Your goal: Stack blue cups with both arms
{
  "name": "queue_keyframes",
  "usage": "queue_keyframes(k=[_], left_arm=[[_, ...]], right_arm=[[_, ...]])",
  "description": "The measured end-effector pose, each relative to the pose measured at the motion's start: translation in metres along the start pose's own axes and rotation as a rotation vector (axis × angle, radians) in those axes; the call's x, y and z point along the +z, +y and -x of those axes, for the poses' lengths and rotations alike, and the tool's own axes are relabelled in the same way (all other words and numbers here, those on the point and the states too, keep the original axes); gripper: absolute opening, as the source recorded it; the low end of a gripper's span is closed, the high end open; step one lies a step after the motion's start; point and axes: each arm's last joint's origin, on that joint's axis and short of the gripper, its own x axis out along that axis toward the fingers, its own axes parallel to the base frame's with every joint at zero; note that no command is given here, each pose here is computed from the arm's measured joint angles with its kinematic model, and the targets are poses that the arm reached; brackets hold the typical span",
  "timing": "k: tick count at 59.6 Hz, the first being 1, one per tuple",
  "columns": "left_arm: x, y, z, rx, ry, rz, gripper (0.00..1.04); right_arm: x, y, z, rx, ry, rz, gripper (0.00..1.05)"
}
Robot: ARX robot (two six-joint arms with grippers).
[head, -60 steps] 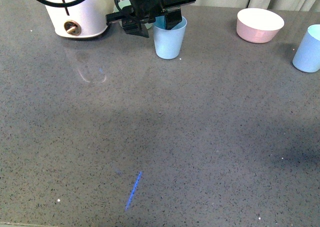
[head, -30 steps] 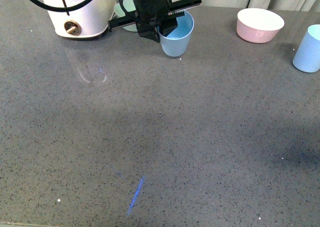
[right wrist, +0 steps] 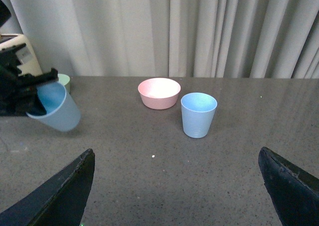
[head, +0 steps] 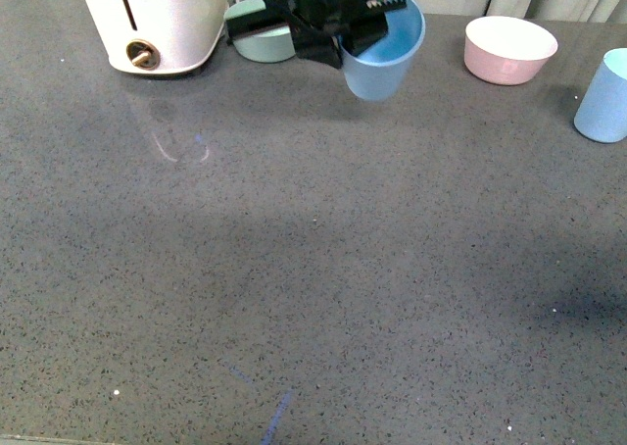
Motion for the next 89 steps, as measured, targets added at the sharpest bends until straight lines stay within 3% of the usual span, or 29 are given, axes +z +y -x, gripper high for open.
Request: queue_keyframes(k=[15,54,60,65,79,87,89], left_arm=[[-0.057,-0.024,-0.01,0.018,0.087,-0.124,0.02],[-0.054,-0.031,-0.024,0.053,0.087,-0.172,0.03],[-0.055,-0.029,-0.025,0.06,0.09,-0.182,0.17],[-0.055,-0.029,-0.025,0.06,0.091,-0.187,0.35],[-0.05,-0.033,-0.021,0.052,0.081,-0.191,0.67],[-0.045,-0.037,-0.018,0.04,0.065,-0.194,0.95],[-0.045,-0.038,-0.017,0.038,0.063,-0.203,0.97]], right_arm=[[0.0,0.0,0.0,0.0,0.0,0.0,0.96],[0.0,0.0,0.0,0.0,0.0,0.0,0.96],[0.0,0.0,0.0,0.0,0.0,0.0,0.96],[0.0,0.0,0.0,0.0,0.0,0.0,0.96],[0.0,0.0,0.0,0.0,0.0,0.0,0.96],[0.0,0.0,0.0,0.0,0.0,0.0,0.96],[0.0,0.0,0.0,0.0,0.0,0.0,0.96]])
